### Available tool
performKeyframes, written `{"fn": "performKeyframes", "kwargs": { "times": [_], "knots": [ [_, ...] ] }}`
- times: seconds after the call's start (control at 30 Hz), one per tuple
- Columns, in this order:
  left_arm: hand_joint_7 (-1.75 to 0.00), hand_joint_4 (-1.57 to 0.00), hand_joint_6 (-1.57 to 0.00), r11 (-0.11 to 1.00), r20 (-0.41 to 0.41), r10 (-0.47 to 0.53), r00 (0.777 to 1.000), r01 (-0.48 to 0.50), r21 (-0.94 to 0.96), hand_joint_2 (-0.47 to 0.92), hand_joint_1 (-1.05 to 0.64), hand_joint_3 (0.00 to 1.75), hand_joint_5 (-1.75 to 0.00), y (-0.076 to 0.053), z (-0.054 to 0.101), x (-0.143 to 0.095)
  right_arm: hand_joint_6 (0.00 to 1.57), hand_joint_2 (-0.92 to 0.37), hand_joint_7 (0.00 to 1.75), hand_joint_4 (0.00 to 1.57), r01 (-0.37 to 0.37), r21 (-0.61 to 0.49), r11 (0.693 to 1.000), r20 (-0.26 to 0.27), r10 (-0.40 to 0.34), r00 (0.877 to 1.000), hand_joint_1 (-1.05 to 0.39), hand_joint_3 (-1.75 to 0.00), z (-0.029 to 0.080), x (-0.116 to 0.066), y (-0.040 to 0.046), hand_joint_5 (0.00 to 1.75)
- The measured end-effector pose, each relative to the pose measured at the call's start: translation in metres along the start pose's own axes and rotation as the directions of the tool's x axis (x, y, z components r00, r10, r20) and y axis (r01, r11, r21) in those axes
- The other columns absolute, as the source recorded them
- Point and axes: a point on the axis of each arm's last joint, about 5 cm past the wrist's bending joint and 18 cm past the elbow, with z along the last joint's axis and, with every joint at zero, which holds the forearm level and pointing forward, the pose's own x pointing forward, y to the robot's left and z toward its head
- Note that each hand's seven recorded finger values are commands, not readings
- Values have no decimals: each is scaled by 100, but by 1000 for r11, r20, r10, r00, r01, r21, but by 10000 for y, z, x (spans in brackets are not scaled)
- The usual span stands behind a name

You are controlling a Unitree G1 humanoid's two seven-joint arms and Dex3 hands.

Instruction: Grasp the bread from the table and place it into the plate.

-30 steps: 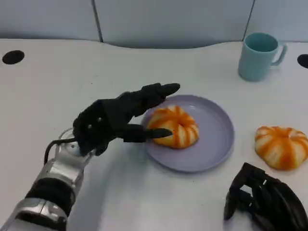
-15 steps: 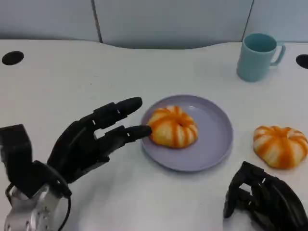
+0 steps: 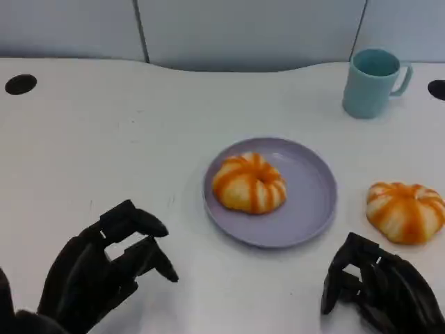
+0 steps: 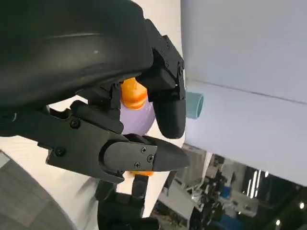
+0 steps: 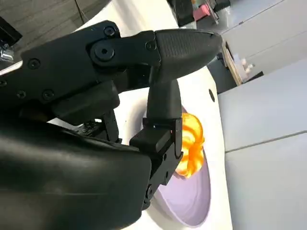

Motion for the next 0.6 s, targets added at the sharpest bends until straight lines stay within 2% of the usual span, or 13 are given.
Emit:
{"fn": "performKeyframes", "kwargs": {
  "times": [0.23,0.47,0.6],
  "knots": [
    [-175,-75,-48,995,20,40,999,-38,-93,92,-60,34,-175,70,-141,-145,58,-92,149,66,2,-15,1000,8,-2,1000,-59,-37,-4,-5,-6,175],
    [-175,-76,-48,994,24,32,999,-29,-107,92,-60,34,-175,83,-175,-158,58,-92,149,66,3,-15,1000,8,-3,1000,-59,-37,-15,-5,-10,175],
    [-173,-73,-47,991,13,49,999,-47,-128,92,-52,32,-175,104,-235,-124,64,-92,144,69,0,-4,1000,8,0,1000,-61,-33,-13,11,-39,173]
  ]
}}
